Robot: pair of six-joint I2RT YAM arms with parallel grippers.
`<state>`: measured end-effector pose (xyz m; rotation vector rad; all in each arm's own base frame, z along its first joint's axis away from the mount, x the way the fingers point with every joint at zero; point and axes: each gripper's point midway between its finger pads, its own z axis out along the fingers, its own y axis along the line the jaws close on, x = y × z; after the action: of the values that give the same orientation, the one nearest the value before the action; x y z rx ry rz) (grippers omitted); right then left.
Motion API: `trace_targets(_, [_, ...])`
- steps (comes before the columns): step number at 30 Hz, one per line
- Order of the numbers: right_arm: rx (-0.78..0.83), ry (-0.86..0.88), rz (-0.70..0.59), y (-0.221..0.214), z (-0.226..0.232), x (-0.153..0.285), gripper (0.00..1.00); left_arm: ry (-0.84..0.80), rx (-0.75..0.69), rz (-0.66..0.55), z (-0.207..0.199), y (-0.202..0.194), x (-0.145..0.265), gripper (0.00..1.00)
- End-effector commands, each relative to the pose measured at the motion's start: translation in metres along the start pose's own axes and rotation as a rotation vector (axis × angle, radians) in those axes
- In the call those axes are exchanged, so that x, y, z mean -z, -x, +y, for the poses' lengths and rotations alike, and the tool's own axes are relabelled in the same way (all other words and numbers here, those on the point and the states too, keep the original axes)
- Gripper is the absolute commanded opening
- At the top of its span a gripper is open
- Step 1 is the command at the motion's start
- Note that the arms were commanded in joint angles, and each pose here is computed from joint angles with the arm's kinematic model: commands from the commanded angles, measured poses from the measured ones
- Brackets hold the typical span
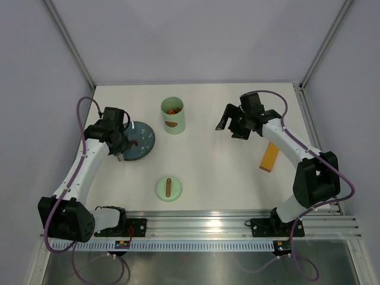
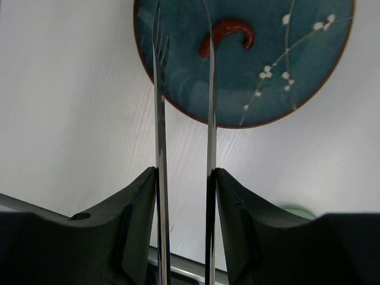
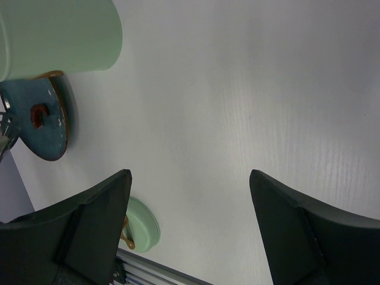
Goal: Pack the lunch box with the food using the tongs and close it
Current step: Place the fake food in the packing box.
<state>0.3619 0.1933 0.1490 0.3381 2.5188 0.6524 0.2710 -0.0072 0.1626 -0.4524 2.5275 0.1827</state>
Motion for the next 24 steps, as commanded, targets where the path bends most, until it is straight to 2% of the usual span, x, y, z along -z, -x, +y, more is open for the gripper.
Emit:
trace_targets(1, [0.032,0.036,-0.023,0.004,0.01,0.0,0.88,0.006,-0.025,-0.025,0.01,0.002,0.001,0.46])
trace_targets(5, [0.028,0.039,-0.025,0.005,0.011,0.0,0.88,-0.066,-0.023,-0.017,-0.005,0.002,-0.002,0.45])
trace_targets(15, [0.028,0.033,-0.028,0.004,0.009,0.004,0.88,-0.073,-0.025,-0.001,-0.009,0.001,-0.009,0.44])
trace_targets(24, [0.028,0.041,-0.031,0.006,0.012,0.005,0.88,-0.151,0.015,-0.103,-0.015,0.015,0.013,0.41])
